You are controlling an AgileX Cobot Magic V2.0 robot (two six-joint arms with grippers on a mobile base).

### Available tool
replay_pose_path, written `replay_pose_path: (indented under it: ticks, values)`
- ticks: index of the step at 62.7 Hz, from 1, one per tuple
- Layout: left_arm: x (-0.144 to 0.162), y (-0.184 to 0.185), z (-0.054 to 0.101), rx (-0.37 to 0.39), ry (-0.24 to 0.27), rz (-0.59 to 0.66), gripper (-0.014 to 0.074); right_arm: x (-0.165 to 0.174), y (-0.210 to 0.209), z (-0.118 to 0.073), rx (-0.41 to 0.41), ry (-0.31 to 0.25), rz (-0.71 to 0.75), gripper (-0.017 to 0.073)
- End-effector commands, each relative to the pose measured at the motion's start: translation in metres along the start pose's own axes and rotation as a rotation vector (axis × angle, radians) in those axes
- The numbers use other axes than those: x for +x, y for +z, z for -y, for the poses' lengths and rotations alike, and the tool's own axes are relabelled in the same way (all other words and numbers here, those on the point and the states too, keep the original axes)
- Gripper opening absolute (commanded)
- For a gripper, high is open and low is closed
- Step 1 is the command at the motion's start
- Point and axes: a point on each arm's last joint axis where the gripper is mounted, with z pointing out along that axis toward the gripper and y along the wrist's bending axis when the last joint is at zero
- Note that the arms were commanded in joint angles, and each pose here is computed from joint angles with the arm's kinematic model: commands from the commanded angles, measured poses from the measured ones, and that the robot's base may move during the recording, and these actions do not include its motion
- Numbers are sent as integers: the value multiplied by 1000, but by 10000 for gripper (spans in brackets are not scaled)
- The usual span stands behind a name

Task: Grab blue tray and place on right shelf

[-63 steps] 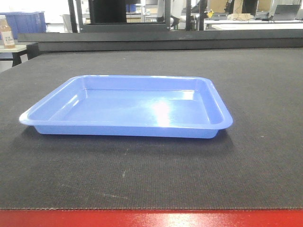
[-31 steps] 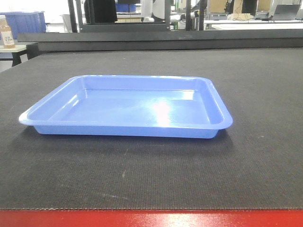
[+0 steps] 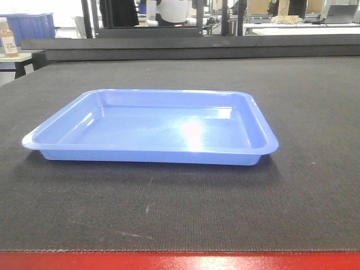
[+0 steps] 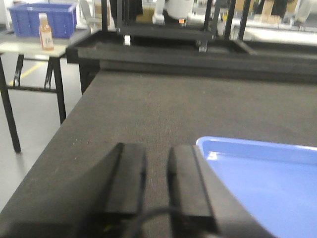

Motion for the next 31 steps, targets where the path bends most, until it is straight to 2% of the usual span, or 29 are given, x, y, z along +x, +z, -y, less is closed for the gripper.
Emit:
replay_pose_path:
  ticks: [1, 6, 12, 15, 21, 26, 31]
  values:
    - [-28, 13, 1, 7, -7, 7, 277, -24, 18, -1, 2, 7, 24, 507]
    - [-36, 32, 3, 15, -30, -69, 388, -30, 38, -2, -11, 11, -48, 583]
    - [-45, 52, 7, 53, -40, -162, 421, -38, 59, -10, -85, 34, -101, 593]
    - [-49, 62, 13, 101, -18, -187, 421, -42, 70, -17, -134, 49, -144, 592]
    - [-57, 85, 29, 218, 63, -238, 421, -47, 96, -36, -249, 52, -273, 592]
    - [-61, 106, 43, 277, 81, -303, 421, -46, 121, -56, -335, 38, -399, 592]
    - [-59, 136, 51, 295, 91, -399, 421, -43, 151, -79, -394, 17, -523, 592]
